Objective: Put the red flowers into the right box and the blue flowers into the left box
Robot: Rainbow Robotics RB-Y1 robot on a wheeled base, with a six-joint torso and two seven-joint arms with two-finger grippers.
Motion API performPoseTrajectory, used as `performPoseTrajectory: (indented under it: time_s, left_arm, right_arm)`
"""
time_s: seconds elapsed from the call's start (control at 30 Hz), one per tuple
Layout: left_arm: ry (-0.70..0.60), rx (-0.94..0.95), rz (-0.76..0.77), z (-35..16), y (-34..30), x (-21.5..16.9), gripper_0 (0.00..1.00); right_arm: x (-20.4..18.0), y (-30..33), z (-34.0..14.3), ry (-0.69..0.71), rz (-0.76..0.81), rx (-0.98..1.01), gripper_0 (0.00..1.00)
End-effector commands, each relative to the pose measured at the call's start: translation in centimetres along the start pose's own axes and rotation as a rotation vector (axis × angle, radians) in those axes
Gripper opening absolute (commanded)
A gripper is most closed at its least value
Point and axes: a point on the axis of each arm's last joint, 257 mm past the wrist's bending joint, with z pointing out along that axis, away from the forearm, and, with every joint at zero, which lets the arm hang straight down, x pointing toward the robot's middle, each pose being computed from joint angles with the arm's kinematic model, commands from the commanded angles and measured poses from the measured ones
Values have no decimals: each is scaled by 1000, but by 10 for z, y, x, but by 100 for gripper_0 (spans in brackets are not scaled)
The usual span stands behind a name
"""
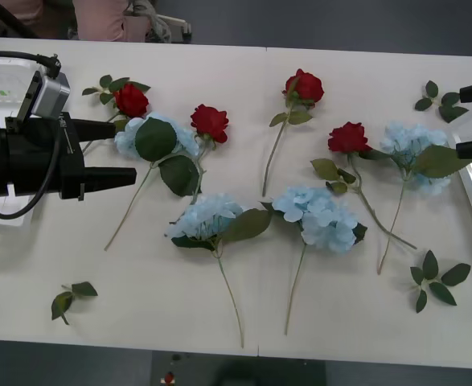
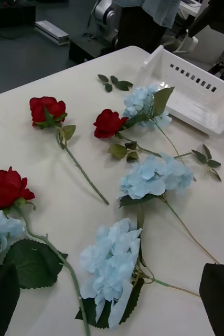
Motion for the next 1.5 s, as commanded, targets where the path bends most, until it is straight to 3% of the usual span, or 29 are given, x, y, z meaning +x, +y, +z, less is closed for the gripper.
performPoseTrajectory:
  time_s: [0.03,1.13,1.37,1.4,1.5]
  left_arm:
    - [-19,-9,47,-4,2,-18,100]
    - [-19,-9,47,-4,2,-18,100]
    - [-87,-7,-90,-14,8,-28,100]
    - [-67,-38,-92,-23,22,-27,100]
    - [-42,-102,-143,-48,57,-28,100]
  right_arm:
    - [-14,-4,-10,14,-85,23,100]
    - [-14,-4,-10,14,-85,23,100]
    - [-14,-4,-10,14,-85,23,100]
    - [20,12,3,31,1,-24,100]
    - [28,12,2,49,16,-25,100]
